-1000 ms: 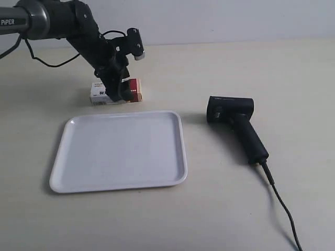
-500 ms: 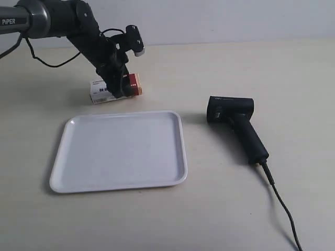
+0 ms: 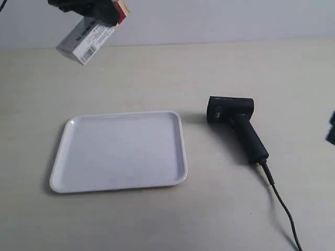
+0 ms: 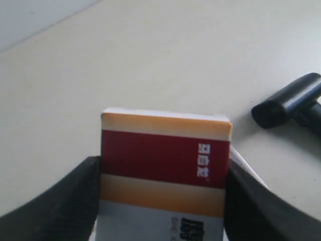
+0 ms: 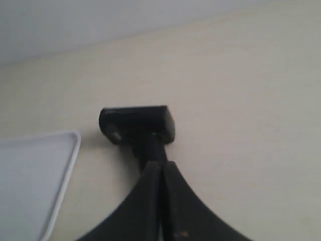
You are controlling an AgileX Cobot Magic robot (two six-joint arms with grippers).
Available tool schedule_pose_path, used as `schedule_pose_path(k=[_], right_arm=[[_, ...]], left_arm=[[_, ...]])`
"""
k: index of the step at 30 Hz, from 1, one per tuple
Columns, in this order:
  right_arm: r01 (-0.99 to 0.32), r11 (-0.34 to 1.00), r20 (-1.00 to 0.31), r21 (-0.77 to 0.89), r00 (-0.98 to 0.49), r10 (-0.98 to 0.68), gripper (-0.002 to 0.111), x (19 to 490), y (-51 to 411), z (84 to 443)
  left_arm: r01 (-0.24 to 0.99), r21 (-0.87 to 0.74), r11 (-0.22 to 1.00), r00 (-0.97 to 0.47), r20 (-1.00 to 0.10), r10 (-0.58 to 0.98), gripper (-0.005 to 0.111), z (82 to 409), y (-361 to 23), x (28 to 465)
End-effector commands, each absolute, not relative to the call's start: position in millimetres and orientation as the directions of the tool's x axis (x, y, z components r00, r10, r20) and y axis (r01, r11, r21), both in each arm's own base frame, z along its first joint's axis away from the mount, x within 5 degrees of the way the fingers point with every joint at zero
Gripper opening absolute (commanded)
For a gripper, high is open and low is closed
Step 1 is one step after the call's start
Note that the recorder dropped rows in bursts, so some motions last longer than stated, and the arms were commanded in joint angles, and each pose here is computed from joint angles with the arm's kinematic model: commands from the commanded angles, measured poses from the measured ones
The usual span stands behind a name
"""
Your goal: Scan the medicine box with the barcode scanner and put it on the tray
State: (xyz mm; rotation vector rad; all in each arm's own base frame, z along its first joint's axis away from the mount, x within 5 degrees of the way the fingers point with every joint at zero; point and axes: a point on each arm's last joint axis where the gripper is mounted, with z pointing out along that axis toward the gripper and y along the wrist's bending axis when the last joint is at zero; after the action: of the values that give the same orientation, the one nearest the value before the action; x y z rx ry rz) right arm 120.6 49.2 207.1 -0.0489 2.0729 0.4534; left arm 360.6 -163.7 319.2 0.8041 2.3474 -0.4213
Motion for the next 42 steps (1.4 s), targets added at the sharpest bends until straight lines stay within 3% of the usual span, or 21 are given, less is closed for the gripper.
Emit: schedule_pose_path(k=[1, 3, 7, 10, 17, 28, 34, 36, 42], right_arm=[[-0.295, 0.934, -0.741, 0.202, -0.669, -0.052, 0.000, 170, 87, 196], [-0.281, 0.941, -0.688, 0.188, -0.721, -0.078, 0.005, 195, 100, 185], [-0.331, 0.934, -0.629, 0.134, -0.757, -0.178, 0.046, 226, 117, 176], [-0.356, 0.927, -0.601, 0.119, -0.769, -0.218, 0.069, 244, 128, 175], [-0.387, 0.918, -0.538, 0.083, -0.793, -0.285, 0.084, 266, 139, 147], [-0.436, 0.899, -0.510, 0.032, -0.781, -0.361, 0.086, 288, 149, 122], [-0.456, 0.890, -0.509, 0.010, -0.768, -0.388, 0.084, 292, 150, 112], [-0.461, 0.888, -0.516, 0.006, -0.762, -0.392, 0.079, 293, 150, 112], [-0.470, 0.883, -0.521, -0.004, -0.752, -0.403, 0.049, 294, 151, 108]], left_arm=[[0.540, -0.212, 0.815, -0.666, -0.699, 0.259, 0.000, 304, -148, 314], [0.525, -0.240, 0.817, -0.702, -0.665, 0.255, 0.000, 285, -140, 291], [0.443, -0.287, 0.849, -0.794, -0.565, 0.223, 0.000, 236, -133, 276], [0.312, -0.340, 0.887, -0.815, -0.575, 0.066, 0.000, 216, -130, 281], [0.263, -0.382, 0.886, -0.829, -0.559, 0.005, 0.000, 212, -132, 283], [0.242, -0.372, 0.896, -0.814, -0.580, -0.020, 0.000, 210, -130, 287], [0.199, -0.356, 0.913, -0.837, -0.546, -0.030, 0.000, 187, -131, 296], [0.191, -0.350, 0.917, -0.843, -0.536, -0.029, 0.000, 181, -131, 297], [0.173, -0.338, 0.925, -0.857, -0.514, -0.028, 0.000, 168, -131, 301]])
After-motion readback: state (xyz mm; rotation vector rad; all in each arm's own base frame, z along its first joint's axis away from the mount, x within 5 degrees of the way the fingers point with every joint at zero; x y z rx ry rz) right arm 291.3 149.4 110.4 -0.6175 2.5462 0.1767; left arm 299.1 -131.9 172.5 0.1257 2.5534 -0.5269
